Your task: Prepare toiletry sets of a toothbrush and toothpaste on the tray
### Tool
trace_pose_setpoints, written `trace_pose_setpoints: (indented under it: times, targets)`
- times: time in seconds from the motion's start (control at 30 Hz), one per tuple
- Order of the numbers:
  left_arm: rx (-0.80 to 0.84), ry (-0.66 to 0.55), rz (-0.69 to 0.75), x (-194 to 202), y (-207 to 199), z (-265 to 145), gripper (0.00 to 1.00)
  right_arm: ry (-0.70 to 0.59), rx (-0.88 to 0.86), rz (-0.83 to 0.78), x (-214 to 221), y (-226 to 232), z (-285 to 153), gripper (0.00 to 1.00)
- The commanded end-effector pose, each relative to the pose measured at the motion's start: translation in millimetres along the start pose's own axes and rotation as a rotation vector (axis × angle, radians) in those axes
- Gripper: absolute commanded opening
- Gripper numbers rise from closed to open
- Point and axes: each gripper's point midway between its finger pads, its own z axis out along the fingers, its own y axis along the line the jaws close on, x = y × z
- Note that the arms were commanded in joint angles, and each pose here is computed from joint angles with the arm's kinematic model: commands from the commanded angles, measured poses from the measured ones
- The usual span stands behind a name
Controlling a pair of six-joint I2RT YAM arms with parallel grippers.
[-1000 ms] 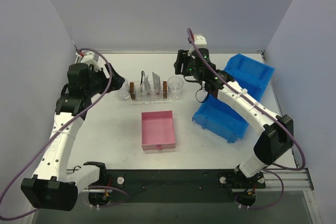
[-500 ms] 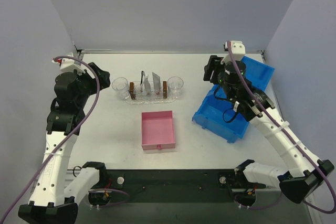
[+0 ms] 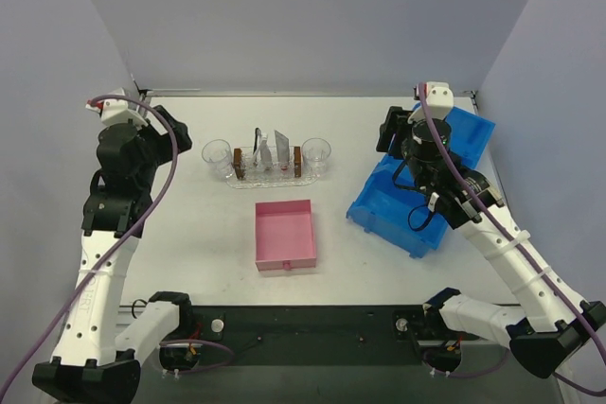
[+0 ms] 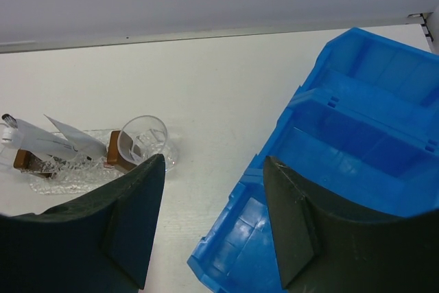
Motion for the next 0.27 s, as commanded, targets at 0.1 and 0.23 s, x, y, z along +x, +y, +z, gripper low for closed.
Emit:
trace_pose_setpoints:
  times: [0.1,0.23]
  targets:
    - [-0.079,-0.073,-0.038,-30.0,5.7,-2.2,0.90,-0.024,0.014,-0.016,-10.1,1.4,5.3,0.54]
    - [-0.100,-0.073,-0.045,-29.8,8.5,0.7,0.90,-0.021,0.012,-0.017,-9.0,4.4,10.1,0.54]
